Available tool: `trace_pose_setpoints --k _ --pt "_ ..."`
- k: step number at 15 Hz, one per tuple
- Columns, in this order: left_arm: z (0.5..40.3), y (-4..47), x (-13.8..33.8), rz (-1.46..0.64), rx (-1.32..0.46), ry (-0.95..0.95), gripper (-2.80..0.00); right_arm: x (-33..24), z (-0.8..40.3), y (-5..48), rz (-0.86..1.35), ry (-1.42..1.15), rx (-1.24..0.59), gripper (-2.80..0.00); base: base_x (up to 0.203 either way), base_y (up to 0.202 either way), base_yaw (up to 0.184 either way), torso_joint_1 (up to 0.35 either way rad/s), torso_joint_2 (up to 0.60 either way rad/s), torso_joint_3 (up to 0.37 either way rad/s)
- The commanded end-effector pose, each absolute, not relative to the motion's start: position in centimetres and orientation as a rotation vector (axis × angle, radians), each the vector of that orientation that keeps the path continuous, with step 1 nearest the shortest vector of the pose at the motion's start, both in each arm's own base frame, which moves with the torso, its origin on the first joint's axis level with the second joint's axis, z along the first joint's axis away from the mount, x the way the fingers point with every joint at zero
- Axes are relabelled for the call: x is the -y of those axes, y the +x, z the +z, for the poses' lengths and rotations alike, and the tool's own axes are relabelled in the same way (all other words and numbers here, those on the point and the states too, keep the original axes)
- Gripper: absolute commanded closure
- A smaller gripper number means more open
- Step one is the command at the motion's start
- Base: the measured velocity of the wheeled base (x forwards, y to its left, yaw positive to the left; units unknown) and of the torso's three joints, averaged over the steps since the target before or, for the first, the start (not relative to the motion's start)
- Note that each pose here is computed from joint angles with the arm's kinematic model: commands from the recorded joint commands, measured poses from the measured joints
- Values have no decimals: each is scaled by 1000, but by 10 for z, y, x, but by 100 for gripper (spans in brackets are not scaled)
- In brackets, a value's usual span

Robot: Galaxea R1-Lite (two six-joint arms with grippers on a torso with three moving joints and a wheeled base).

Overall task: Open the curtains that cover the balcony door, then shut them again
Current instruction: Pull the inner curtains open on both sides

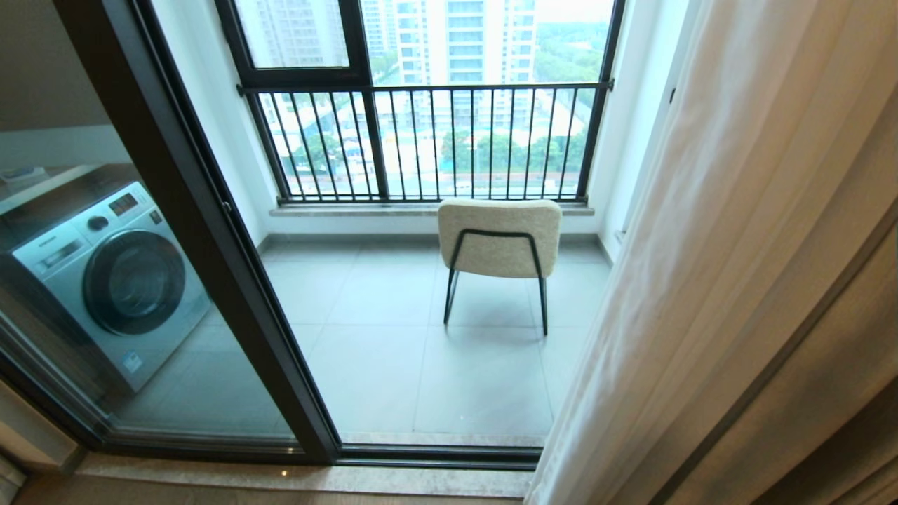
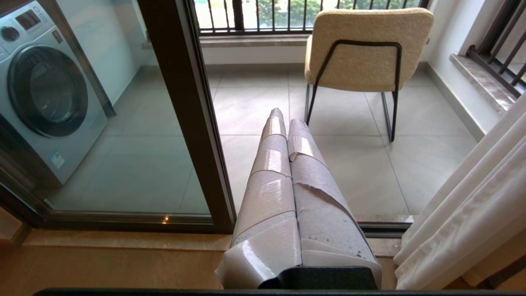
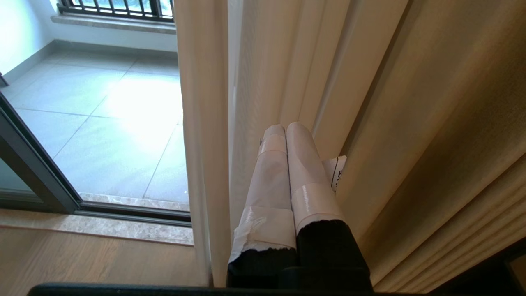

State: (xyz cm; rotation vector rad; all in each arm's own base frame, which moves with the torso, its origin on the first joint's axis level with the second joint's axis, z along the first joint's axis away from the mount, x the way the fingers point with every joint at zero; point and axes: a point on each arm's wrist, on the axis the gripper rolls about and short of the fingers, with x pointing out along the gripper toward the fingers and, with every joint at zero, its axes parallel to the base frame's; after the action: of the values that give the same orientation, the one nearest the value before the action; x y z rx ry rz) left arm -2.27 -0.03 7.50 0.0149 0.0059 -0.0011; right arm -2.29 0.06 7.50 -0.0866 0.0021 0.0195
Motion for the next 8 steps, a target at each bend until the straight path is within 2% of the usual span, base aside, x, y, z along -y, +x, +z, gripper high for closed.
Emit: trace_pose_setpoints --k 1,5,8 --pt "75 -23 0 -1 -6 15 0 -1 75 -23 22 -92 -4 0 0 0 0 0 0 0" --pt "75 -23 0 -1 -7 15 0 -1 79 -23 42 -179 26 0 0 0 0 0 0 0" --pt "75 -23 0 0 -6 15 0 -3 106 -32 127 -187 135 0 0 0 0 0 0 0"
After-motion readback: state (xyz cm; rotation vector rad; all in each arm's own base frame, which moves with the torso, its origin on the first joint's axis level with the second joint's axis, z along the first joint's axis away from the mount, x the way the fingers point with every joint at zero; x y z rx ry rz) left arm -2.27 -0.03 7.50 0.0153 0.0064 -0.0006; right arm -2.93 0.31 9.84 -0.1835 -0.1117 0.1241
